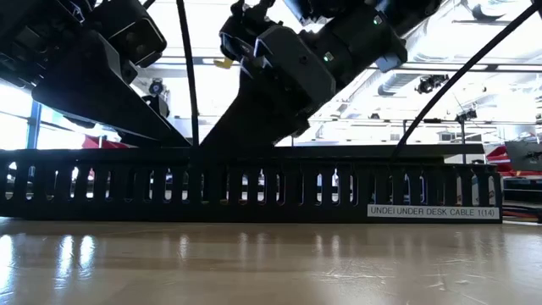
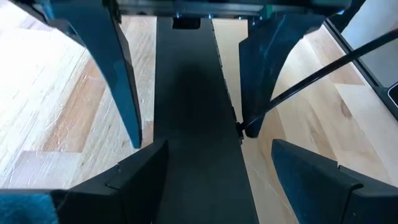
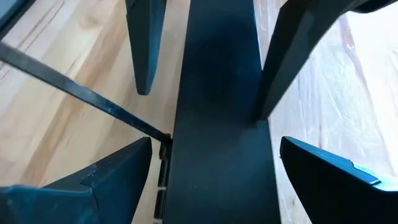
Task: Ziptie cables
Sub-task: Close the black cable duct
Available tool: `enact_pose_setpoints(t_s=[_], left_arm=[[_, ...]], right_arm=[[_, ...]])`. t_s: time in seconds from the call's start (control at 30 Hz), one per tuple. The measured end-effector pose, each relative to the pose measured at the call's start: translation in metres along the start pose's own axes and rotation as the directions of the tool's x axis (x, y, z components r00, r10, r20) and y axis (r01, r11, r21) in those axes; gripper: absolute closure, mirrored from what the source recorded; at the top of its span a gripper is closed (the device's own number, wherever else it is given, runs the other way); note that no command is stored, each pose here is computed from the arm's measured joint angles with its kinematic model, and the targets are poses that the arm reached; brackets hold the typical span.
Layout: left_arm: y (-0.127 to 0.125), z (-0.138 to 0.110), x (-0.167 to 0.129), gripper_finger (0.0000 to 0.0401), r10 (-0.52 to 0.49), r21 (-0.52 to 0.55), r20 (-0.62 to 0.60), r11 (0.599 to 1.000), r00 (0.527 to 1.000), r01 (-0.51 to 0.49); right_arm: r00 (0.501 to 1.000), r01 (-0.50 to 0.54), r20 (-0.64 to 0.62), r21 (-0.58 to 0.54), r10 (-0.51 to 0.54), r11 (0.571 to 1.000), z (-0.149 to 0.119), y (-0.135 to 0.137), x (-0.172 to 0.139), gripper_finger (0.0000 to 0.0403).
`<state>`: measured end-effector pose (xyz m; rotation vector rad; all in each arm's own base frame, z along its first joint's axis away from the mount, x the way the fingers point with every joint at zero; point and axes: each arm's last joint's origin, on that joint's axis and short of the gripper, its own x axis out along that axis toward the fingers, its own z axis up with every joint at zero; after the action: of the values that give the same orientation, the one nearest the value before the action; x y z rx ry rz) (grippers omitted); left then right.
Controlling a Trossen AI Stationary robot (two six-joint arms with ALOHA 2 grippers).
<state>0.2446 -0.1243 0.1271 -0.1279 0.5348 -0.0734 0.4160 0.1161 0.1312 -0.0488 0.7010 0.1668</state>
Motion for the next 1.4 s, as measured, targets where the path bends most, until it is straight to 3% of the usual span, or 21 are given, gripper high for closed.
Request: enact_pose_setpoints(t_s=[0.23,1.07,1.4], left_arm=[[0.0,0.0,0.0,0.0129,0.01,0.0,0.003,1.0,1.0,-0.01],[-0.003,0.01,0.0,0.0172,-0.017,0.024,0.112,1.0,0.994,0.015],[0.001,0.006,0.001,0.0176,-0.001,0.028,0.06,1.0,0.998,-0.001]], right_arm=[[1.0,0.02,-0.024,0.013,-0.02,1.0,-0.003,-0.001,0.001,0.0063],[0.998,0.055,-0.03,0.034,-0.054,0.998,-0.005,-0.002,0.002,0.0172],[0.998,0.054,-0.033,0.033,-0.053,0.998,-0.005,-0.002,0.002,0.0175]])
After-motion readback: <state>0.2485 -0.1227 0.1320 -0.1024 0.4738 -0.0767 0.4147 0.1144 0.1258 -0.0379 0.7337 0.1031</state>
